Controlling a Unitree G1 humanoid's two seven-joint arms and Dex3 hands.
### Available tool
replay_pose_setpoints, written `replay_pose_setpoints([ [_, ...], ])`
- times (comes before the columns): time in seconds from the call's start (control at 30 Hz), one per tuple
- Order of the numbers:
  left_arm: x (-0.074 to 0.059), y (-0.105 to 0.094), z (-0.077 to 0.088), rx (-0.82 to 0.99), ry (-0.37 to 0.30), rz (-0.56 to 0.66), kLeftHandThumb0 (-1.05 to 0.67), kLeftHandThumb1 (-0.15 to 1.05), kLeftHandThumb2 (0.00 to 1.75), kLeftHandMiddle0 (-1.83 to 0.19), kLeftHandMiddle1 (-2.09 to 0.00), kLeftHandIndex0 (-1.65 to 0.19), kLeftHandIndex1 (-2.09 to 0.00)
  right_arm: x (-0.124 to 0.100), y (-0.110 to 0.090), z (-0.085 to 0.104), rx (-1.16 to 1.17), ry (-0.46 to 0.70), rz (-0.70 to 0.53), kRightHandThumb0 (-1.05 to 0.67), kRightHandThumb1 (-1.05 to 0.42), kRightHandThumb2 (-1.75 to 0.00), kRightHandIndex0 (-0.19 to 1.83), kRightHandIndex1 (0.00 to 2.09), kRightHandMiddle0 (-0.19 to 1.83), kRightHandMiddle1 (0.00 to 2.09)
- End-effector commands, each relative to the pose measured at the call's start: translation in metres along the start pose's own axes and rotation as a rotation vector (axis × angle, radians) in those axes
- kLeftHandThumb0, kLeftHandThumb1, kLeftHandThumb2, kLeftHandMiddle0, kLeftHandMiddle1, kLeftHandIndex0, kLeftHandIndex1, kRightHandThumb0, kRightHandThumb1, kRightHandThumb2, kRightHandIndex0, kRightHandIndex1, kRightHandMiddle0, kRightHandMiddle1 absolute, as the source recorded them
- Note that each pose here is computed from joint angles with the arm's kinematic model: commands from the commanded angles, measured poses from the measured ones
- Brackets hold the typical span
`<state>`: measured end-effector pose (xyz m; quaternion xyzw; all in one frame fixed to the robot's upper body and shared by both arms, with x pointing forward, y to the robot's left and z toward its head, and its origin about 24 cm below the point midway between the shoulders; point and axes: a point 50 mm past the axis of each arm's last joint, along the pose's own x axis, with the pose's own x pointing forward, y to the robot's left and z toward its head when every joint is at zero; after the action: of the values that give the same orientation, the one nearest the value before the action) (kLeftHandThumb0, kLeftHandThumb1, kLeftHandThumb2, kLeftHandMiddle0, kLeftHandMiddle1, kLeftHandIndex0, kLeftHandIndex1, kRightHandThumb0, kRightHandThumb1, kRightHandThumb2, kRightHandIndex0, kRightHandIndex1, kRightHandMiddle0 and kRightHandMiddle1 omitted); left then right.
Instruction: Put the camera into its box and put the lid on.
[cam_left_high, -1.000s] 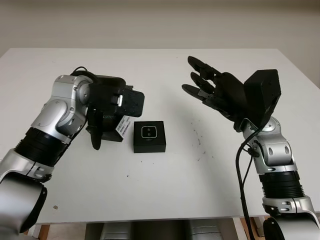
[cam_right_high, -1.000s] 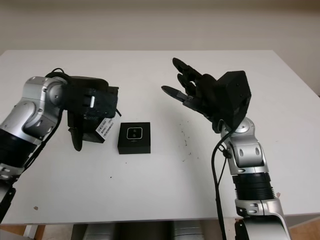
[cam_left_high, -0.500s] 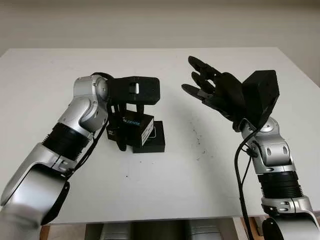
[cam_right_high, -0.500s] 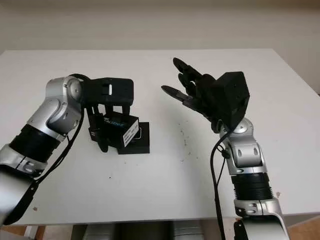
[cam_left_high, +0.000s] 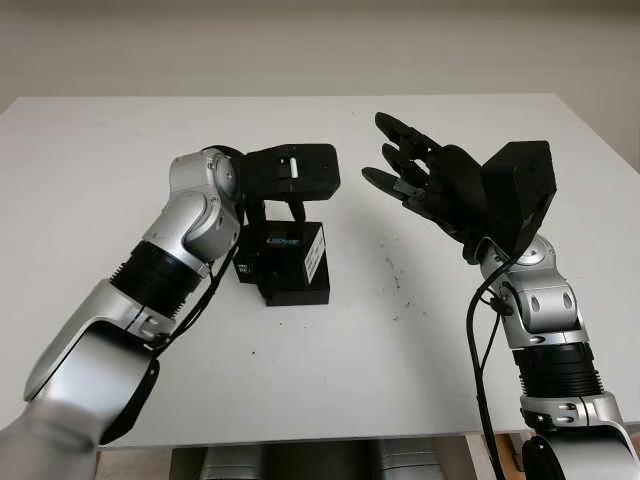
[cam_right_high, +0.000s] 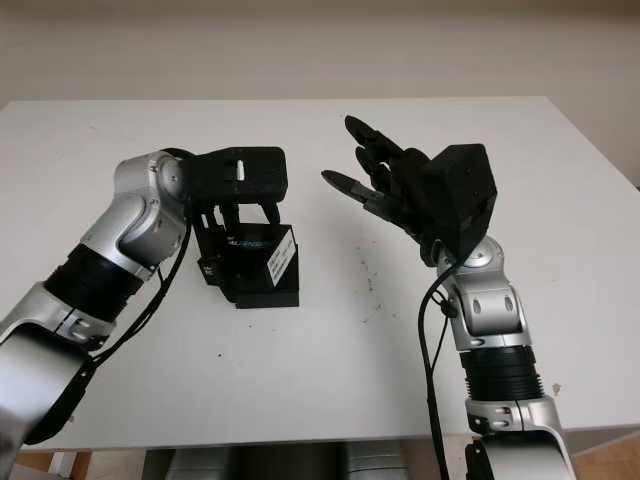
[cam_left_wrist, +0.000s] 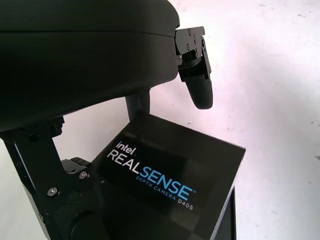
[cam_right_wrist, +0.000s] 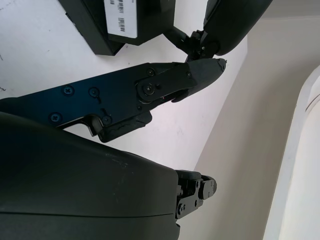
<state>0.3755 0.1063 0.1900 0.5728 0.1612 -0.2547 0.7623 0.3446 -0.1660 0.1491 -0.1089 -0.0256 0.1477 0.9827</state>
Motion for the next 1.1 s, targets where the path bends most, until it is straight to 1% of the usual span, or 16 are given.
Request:
replay_pose_setpoints([
  [0.0,-0.001,0.003,0.006,0.012,-0.018,0.017,-0.29,1.05,0.24,0.11,-2.04,0.19,-1.23,0.001,0.001,0.003,0.002,-0.016,-0.001,-0.73,-0.98,-0.05,0.07,0.07,0.14,0.09],
  [0.03,0.0,0.002,0.006,0.01,-0.017,0.018,-0.29,1.05,0.23,0.16,-2.02,0.19,-1.41,0.001,0.001,0.002,0.002,-0.015,-0.001,-0.73,-0.98,-0.05,0.07,0.07,0.14,0.09],
  [0.1,0.0,0.001,0.006,0.006,-0.015,0.021,-0.29,1.05,0.23,0.18,-2.03,0.19,-1.57,0.001,0.001,0.002,0.011,-0.014,0.001,-0.74,-0.98,-0.05,0.07,0.07,0.14,0.09],
  [0.23,0.0,-0.002,0.007,0.008,-0.018,0.024,-0.31,1.05,0.24,0.19,-1.58,0.19,-1.45,0.001,0.001,0.001,0.008,-0.02,0.002,-0.73,-0.98,-0.05,0.07,0.07,0.15,0.09],
  [0.3,0.001,-0.003,0.007,0.006,-0.011,0.028,-0.32,1.05,0.24,0.19,-1.41,0.19,-1.21,0.001,0.001,0.001,0.005,-0.023,0.001,-0.74,-0.98,-0.05,0.08,0.07,0.16,0.1],
  [0.33,0.001,-0.003,0.008,0.002,-0.007,0.03,-0.33,1.05,0.23,0.19,-1.57,0.19,-0.89,0.001,0.001,0.001,0.005,-0.024,0.001,-0.74,-0.98,-0.05,0.08,0.07,0.16,0.1],
  [0.37,0.001,-0.004,0.008,-0.008,-0.007,0.032,-0.32,1.05,0.23,0.19,-1.61,0.18,-0.81,0.001,0.001,0.001,0.009,-0.022,0.001,-0.74,-0.98,-0.05,0.08,0.07,0.16,0.1],
  [0.4,0.002,-0.005,0.008,-0.02,-0.006,0.034,-0.32,1.05,0.22,0.19,-1.61,0.19,-0.87,0.001,0.001,0.001,0.01,-0.024,0.001,-0.74,-0.98,-0.05,0.08,0.07,0.16,0.1],
  [0.47,0.003,-0.006,0.009,-0.041,0.002,0.037,-0.3,1.05,0.21,0.17,-1.96,0.19,-0.74,0.002,0.001,0.0,0.015,-0.024,0.003,-0.74,-0.98,-0.05,0.08,0.07,0.16,0.1],
  [0.5,0.003,-0.007,0.01,-0.047,0.006,0.034,-0.3,1.05,0.21,0.15,-2.02,0.19,-0.74,0.002,0.002,0.0,0.016,-0.023,0.005,-0.74,-0.98,-0.05,0.08,0.07,0.16,0.1],
  [0.63,0.002,-0.008,0.012,-0.043,0.013,0.019,-0.29,1.05,0.22,0.17,-2.04,0.18,-0.52,0.002,0.001,0.0,0.008,-0.025,0.004,-0.74,-0.98,-0.05,0.07,0.06,0.15,0.1],
  [0.73,-0.001,-0.007,0.013,-0.055,0.012,0.009,-0.29,1.05,0.24,0.03,-2.09,0.16,-0.34,0.001,-0.001,-0.001,0.006,-0.03,0.0,-0.74,-0.97,-0.05,0.08,0.06,0.16,0.1],
  [0.93,-0.01,-0.005,0.015,-0.063,-0.014,-0.008,-0.3,1.05,0.25,-0.03,-2.09,0.19,-0.88,0.002,-0.002,0.0,0.001,-0.028,-0.002,-0.72,-0.97,-0.05,0.08,0.06,0.17,0.1],
  [0.97,-0.012,-0.005,0.015,-0.064,-0.017,-0.011,-0.3,1.05,0.26,-0.08,-2.09,0.19,-1.13,0.002,-0.002,0.0,0.002,-0.026,-0.002,-0.72,-0.98,-0.05,0.08,0.06,0.16,0.1],
  [1.0,-0.014,-0.004,0.015,-0.064,-0.019,-0.013,-0.31,1.05,0.27,-0.09,-2.09,0.19,-1.55,0.002,-0.002,0.0,0.003,-0.024,-0.002,-0.71,-0.97,-0.05,0.08,0.06,0.16,0.1],
  [1.07,-0.018,-0.003,0.014,-0.064,-0.027,-0.018,-0.31,1.05,0.28,-0.09,-2.09,0.18,-1.86,0.002,-0.002,0.0,-0.007,-0.023,0.001,-0.7,-0.98,-0.06,0.08,0.06,0.15,0.1],
])
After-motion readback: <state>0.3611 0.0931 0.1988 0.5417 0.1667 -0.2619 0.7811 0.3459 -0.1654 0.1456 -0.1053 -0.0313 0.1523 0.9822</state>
